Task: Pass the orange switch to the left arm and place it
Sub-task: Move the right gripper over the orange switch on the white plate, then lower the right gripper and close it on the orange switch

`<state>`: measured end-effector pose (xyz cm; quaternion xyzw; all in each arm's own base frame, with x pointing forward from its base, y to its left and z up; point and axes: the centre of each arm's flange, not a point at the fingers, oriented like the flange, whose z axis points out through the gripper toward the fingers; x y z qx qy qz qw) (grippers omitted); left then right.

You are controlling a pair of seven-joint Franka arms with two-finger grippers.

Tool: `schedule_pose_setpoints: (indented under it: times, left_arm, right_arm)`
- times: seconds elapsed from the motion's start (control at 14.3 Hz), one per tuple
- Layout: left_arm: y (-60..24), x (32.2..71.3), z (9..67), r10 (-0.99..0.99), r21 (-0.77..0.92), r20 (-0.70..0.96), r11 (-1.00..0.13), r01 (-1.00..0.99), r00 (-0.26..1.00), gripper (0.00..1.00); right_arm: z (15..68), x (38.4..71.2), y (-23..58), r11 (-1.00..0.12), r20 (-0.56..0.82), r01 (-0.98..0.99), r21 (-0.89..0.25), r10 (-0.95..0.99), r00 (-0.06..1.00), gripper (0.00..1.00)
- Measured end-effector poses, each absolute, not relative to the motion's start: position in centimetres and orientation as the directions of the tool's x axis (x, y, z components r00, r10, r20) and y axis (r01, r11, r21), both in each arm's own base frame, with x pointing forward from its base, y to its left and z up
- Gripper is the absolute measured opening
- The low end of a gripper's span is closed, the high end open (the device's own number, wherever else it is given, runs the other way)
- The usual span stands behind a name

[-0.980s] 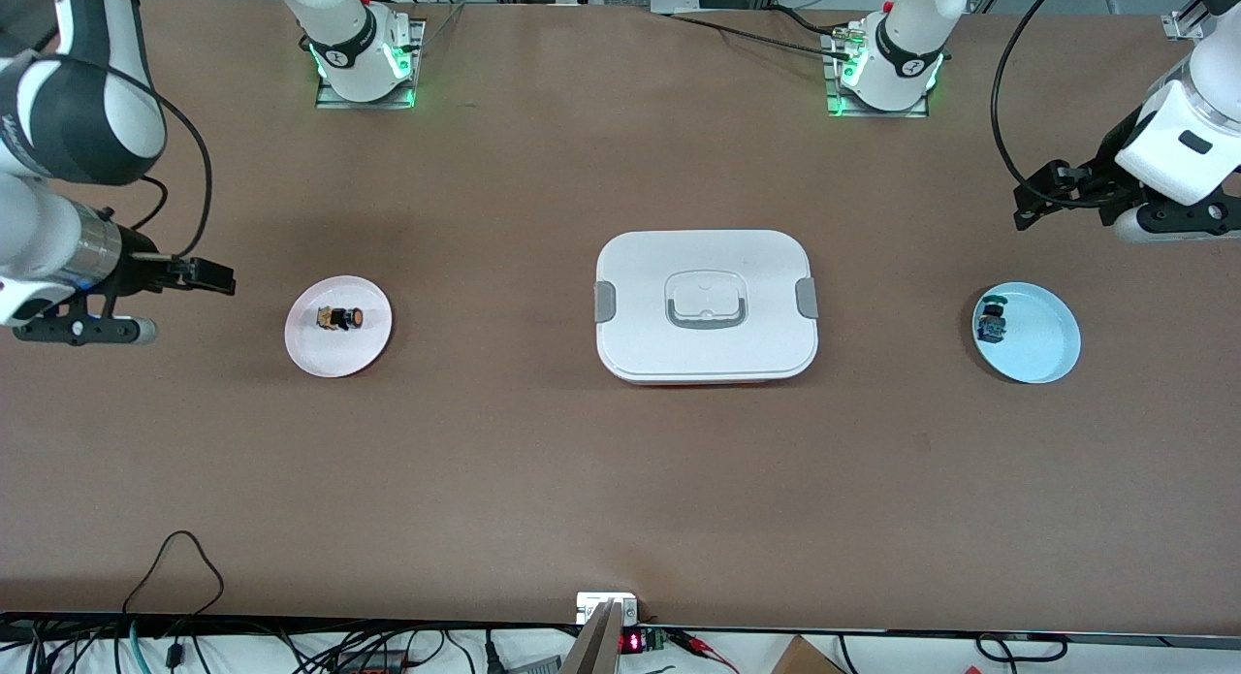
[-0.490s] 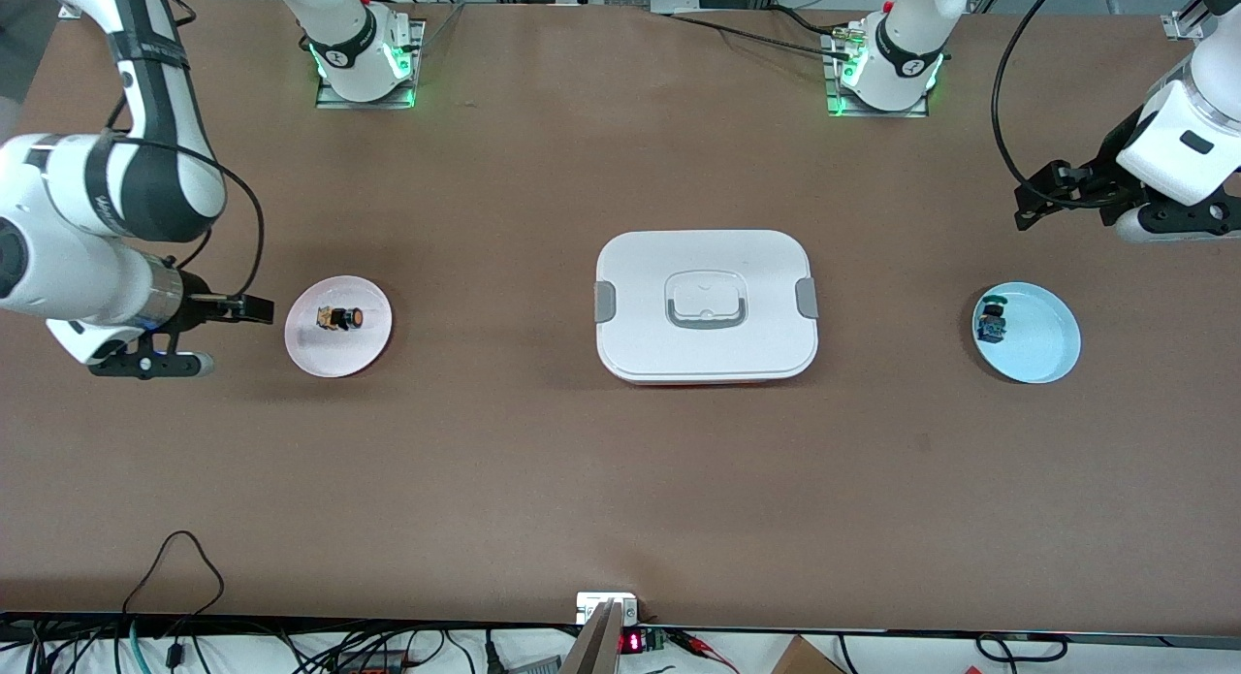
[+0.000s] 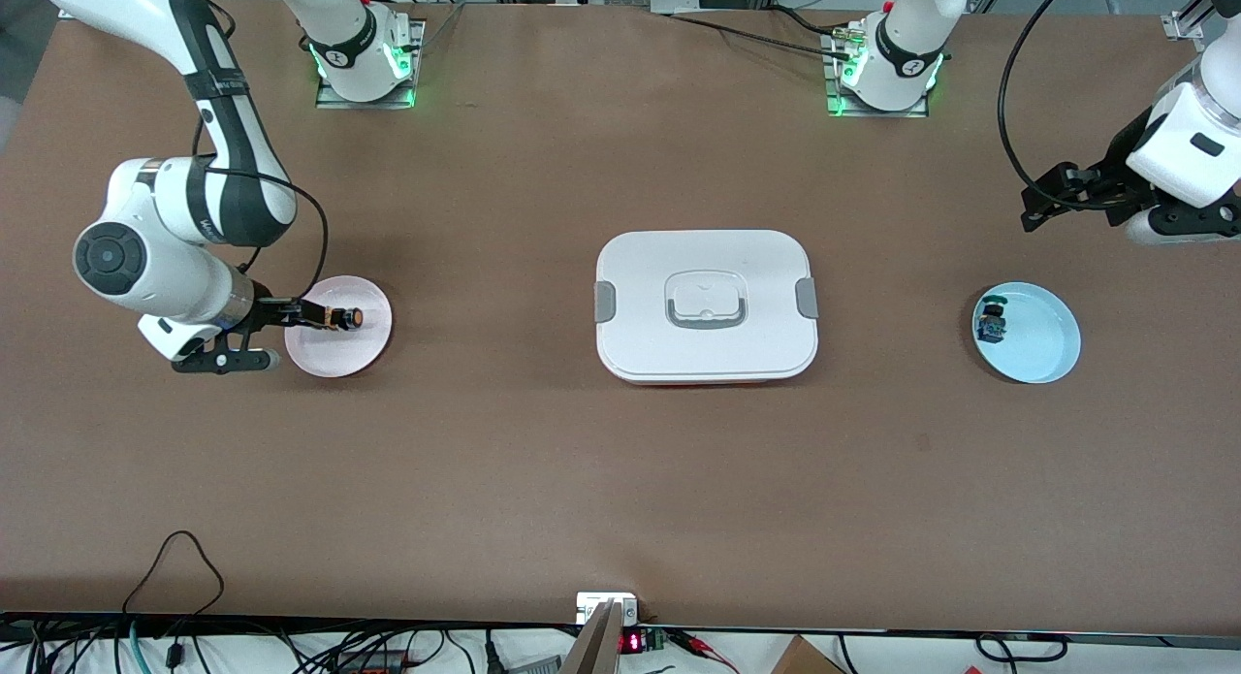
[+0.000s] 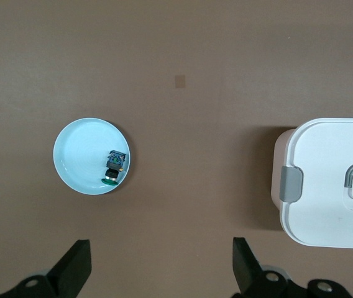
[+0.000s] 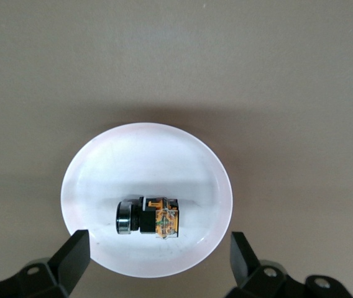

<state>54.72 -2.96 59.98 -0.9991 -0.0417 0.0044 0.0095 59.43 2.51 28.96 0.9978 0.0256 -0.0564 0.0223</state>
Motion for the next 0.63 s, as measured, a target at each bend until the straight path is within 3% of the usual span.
schedule_pose_setpoints:
  times: [0.63]
  left_arm:
    - [-2.8, 54.8, 59.9, 0.087, -0.019, -0.009, -0.996, 0.086, 0.996, 1.00]
  right_arm:
    - [22.9, 55.2, 4.2, -0.995, -0.071, 0.093, 0.039, 0.090, 0.993, 1.00]
